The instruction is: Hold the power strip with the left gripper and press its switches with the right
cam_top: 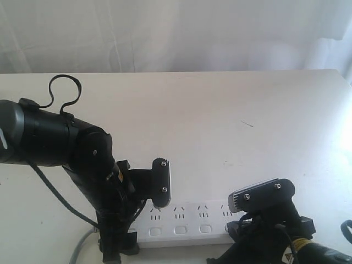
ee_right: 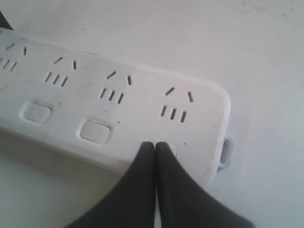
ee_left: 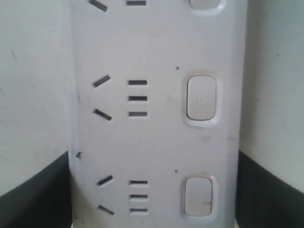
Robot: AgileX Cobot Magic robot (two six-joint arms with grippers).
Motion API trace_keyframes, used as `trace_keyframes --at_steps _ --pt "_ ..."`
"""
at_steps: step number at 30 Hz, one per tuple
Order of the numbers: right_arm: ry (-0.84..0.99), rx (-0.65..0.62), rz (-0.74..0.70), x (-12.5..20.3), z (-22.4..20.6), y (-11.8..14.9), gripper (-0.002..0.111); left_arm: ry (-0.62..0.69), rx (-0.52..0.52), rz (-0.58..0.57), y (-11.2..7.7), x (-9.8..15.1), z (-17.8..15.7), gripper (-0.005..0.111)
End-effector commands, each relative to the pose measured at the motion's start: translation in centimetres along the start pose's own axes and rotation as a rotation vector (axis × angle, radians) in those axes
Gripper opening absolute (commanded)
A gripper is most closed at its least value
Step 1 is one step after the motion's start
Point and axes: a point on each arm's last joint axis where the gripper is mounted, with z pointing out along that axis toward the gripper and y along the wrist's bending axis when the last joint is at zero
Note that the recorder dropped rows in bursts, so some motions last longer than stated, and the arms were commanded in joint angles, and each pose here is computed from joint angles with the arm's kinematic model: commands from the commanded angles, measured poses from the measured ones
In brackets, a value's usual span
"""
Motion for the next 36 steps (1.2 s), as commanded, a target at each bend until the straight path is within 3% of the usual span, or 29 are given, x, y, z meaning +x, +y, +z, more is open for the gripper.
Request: trace_keyframes --at_steps 1,9,15,36 --pt "-0.015 0.026 0.014 0.16 0.46 -0.23 0.0 0.173 0.143 0.072 -1.53 2.31 2.13 0.0" --pt "-0.088 0.032 0.02 -0.57 0.49 -0.24 0.0 0.172 0.141 0.072 -1.52 2.3 2.13 0.0" --pt "-0.065 -0.013 0.03 -0.37 0.51 0.17 0.0 0.171 0.14 0.072 -1.51 2.29 2.13 0.0" --pt "-0.043 0.004 0.056 -0.13 0.5 -0.01 0.0 0.176 0.146 0.07 -1.56 2.34 2.12 0.0"
